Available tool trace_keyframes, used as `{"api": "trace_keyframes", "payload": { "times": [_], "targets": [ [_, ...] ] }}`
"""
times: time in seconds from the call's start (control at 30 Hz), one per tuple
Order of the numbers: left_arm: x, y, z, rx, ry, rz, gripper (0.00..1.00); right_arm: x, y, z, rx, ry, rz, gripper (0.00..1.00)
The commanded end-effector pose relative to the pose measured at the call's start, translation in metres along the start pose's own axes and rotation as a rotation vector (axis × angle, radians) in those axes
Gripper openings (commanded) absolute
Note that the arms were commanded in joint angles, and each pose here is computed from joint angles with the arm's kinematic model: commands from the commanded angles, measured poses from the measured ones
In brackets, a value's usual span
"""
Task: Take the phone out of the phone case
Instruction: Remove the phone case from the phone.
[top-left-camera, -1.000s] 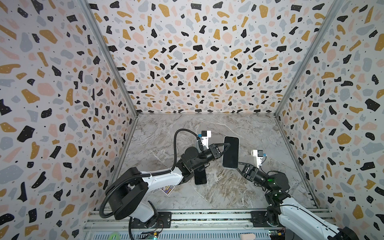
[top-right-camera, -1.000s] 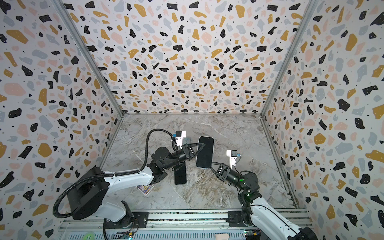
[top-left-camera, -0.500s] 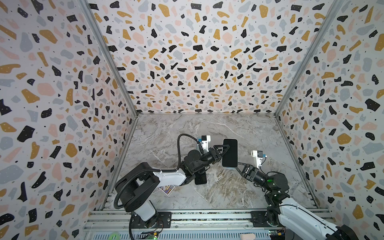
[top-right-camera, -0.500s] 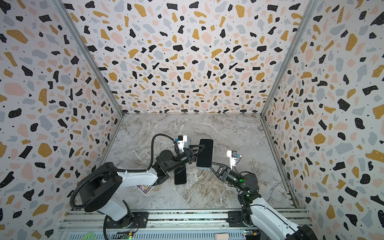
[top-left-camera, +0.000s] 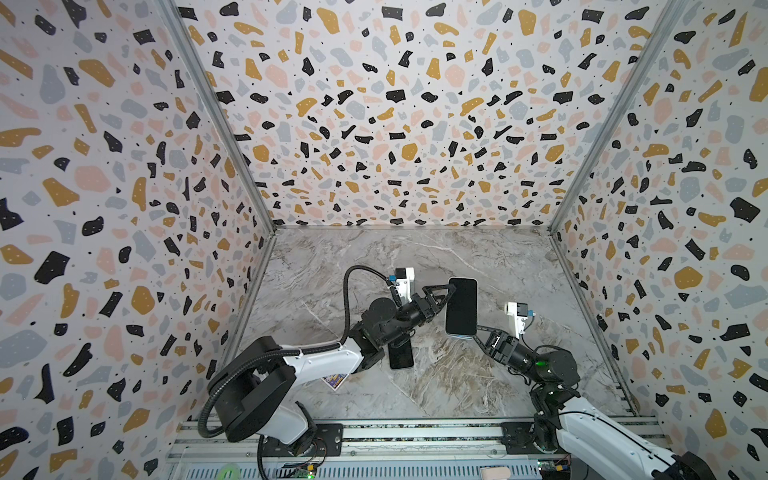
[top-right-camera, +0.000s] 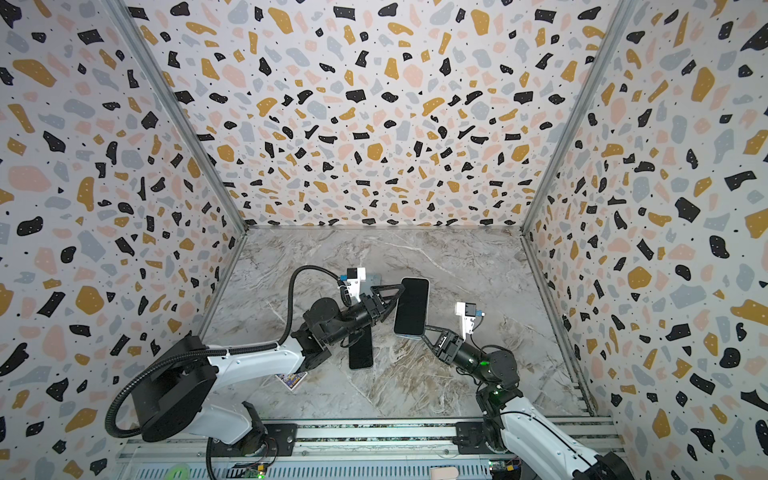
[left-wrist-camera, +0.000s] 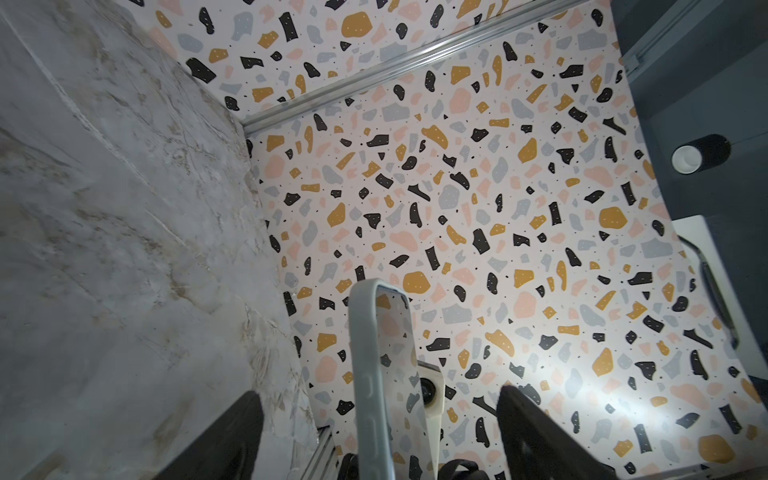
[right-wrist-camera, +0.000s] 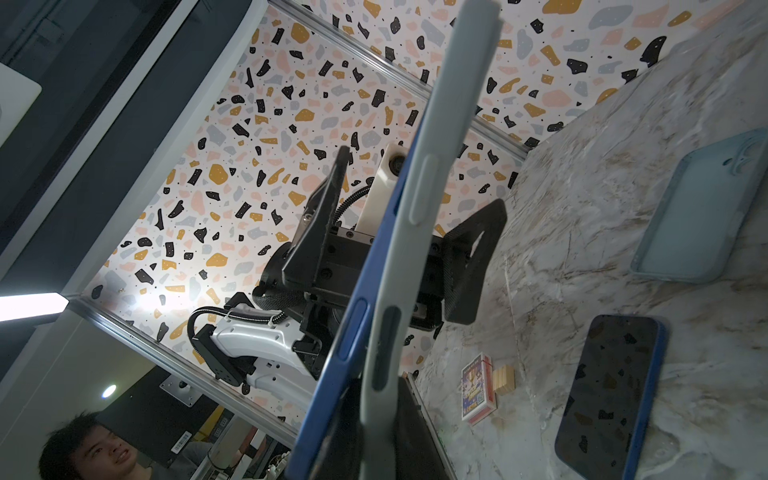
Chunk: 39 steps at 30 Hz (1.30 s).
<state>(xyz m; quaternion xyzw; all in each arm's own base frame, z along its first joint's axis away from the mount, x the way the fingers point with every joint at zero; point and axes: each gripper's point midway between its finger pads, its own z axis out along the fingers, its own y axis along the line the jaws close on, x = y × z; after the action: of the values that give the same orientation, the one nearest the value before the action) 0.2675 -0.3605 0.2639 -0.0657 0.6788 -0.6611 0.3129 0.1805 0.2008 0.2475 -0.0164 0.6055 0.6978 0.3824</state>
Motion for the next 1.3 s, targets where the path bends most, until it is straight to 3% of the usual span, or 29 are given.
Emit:
{"api": "trace_keyframes", "payload": {
  "times": [0.0,0.27,0.43,0.57,0.7,0.83,1.1,1.27],
  "targets": [
    [-0.013,0.009,-0.011,-0.091,-0.047,0.103,0.91,-0.013,0.028,-0.001,-0.092,-0.049,-0.077,0.00],
    [-0.054,-0.005,-0.043,-0.279,-0.161,0.357,0.94,-0.014,0.030,-0.002,-0.099,-0.056,-0.079,0.00],
    [-0.072,-0.048,-0.061,-0.334,-0.197,0.677,0.95,-0.015,0.031,-0.003,-0.100,-0.061,-0.078,0.00],
    [-0.047,-0.089,-0.066,-0.399,-0.145,1.106,0.95,-0.014,0.030,-0.003,-0.096,-0.061,-0.076,0.00],
    [-0.025,-0.098,-0.075,-0.460,-0.112,1.387,0.93,-0.014,0.030,-0.004,-0.096,-0.066,-0.078,0.00],
    [0.017,-0.097,-0.081,-0.463,-0.042,1.658,0.92,-0.014,0.030,-0.004,-0.096,-0.065,-0.075,0.00],
    [0.075,-0.089,-0.078,-0.497,0.080,2.035,0.89,-0.015,0.029,-0.005,-0.091,-0.068,-0.072,0.00],
    [0.088,-0.090,-0.071,-0.492,0.100,2.086,0.88,-0.015,0.030,-0.005,-0.093,-0.070,-0.074,0.00]
  ]
}}
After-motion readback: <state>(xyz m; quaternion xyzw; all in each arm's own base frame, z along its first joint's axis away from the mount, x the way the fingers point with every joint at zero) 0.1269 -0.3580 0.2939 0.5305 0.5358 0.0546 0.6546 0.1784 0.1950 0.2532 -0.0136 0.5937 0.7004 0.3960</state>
